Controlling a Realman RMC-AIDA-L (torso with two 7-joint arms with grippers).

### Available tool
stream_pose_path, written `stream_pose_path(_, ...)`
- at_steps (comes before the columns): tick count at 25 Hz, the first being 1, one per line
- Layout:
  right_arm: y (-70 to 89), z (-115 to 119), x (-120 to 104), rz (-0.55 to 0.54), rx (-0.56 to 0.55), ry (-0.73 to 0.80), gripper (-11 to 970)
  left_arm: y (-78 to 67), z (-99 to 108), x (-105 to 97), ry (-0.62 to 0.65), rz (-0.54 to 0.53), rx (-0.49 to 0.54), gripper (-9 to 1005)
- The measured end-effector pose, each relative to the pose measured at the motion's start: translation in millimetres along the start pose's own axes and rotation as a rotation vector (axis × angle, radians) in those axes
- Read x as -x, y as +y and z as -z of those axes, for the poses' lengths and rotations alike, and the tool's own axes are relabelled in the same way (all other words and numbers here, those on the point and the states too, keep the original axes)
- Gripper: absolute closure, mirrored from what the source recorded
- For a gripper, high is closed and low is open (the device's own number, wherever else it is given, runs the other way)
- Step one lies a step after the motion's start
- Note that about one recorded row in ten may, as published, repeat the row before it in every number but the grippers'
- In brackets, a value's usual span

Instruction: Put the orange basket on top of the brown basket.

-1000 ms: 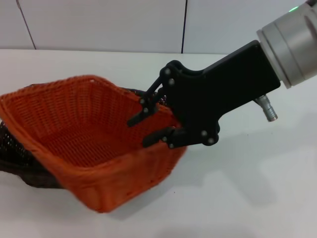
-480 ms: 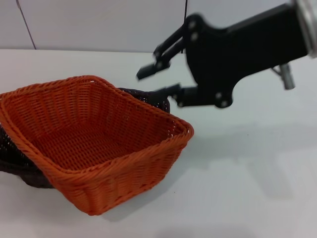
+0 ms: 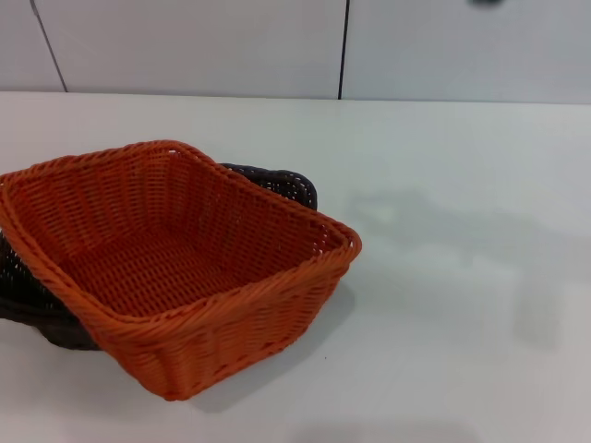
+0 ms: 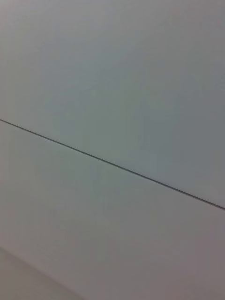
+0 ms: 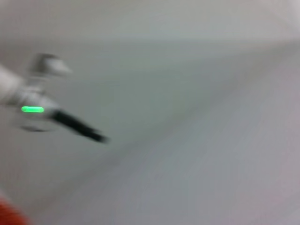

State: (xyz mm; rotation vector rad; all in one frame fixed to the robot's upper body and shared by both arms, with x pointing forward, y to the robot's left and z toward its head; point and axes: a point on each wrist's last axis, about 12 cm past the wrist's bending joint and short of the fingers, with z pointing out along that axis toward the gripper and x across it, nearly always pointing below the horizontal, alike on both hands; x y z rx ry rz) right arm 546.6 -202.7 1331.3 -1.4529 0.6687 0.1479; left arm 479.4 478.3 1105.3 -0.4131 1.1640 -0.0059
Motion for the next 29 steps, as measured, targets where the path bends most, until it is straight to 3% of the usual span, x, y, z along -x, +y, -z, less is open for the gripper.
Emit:
stream_pose_path(3,-1.2,7.9,-15.0,-0.170,-0.169,0.077,681,-1.3,-0.8,-0.6,0.001,0.008,-0.005,255)
stream_pose_path(7,3.6,16.2,-27.5,-0.285,-0.292,0.112,681,-3.6,-3.6,-0.8,0.006,0.032,-0.021,255)
stream_pose_path(8,8.6,24.0,-37.9,-0.369,-0.376,0.128,680,-4.2,-4.0,-1.0,0.008,0.035,-0.025,255)
stream_pose_path(15,28.5,42.5,-68.1,-0.554,-0.553,0.184,681,-11.6,-7.7,-2.7,0.028,0.022,-0.074,255)
stream_pose_path(20,39.7,54.7,-105.5,-0.643,-0.753,0.333,682,-11.6,-8.2,-2.6,0.028,0.020,-0.073,255)
stream_pose_path(24,47.7,55.7,-114.7,-0.660,-0.834,0.401,683,-12.2,-10.3,-1.6,0.024,0.016,-0.076,255)
stream_pose_path(27,63.9,52.4,-115.7,-0.657,-0.866,0.462,684,-11.6,-10.1,-1.0,0.021,0.013,-0.074,255)
stream_pose_path(28,76.8,49.4,-113.7,-0.654,-0.865,0.483,684,-10.0,-8.7,-0.3,0.021,0.012,-0.072,255)
stream_pose_path(29,76.8,49.4,-113.7,-0.654,-0.865,0.483,684,-10.0,-8.7,-0.3,0.021,0.012,-0.072,255)
